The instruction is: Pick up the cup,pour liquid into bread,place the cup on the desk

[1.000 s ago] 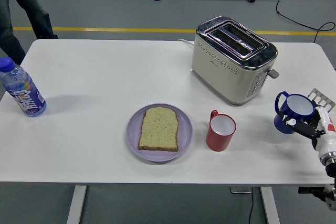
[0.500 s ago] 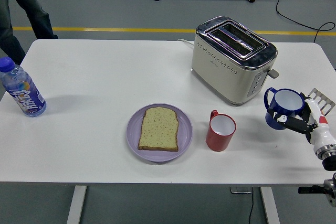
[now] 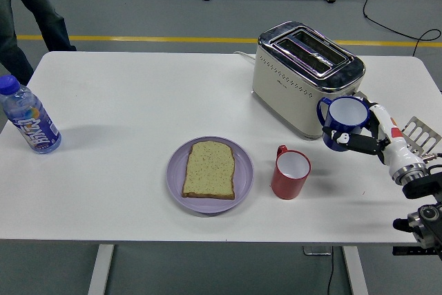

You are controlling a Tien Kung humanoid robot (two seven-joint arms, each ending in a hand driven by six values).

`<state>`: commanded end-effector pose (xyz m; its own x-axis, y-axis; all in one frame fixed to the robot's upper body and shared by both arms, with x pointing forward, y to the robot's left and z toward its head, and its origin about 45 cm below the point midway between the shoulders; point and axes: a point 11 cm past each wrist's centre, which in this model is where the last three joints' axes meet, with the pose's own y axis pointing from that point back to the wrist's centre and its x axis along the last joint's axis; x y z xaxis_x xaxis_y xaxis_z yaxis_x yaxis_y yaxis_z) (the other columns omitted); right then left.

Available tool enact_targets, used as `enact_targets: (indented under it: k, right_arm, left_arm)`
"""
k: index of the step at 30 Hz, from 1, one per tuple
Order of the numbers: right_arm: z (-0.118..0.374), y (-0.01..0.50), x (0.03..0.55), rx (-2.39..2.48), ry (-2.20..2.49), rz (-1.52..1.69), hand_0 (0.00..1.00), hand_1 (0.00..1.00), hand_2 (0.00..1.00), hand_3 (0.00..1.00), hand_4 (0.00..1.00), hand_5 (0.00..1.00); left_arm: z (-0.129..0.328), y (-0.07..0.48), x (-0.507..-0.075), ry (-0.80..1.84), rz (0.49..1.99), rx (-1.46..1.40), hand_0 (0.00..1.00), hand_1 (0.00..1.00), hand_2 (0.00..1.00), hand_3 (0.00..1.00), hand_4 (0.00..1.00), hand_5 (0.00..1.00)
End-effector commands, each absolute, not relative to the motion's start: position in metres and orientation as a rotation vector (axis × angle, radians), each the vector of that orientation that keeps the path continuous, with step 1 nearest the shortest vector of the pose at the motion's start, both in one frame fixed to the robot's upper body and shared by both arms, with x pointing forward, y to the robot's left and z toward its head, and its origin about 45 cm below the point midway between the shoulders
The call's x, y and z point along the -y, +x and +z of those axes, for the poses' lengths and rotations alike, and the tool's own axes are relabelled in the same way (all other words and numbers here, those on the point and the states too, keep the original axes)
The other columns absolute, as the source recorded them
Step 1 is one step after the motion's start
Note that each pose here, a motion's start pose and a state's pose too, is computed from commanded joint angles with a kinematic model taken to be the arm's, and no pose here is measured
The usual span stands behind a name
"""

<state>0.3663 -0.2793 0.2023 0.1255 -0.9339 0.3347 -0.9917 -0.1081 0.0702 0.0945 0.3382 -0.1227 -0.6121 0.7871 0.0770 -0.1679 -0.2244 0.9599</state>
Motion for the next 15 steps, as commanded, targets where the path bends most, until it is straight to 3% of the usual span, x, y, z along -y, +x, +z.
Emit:
enact_targets:
  k: [15]
  right_arm:
    - [0.212, 0.379, 0.225, 1.624, 2.221, 0.431, 0.472, 0.416, 0.525, 0.496, 0.728, 0.002]
  left_arm:
    - [-0.123, 0.094, -0.339, 0.773, 1.897, -1.381, 0.690, 0.756, 0.773, 0.611, 0.396, 0.998]
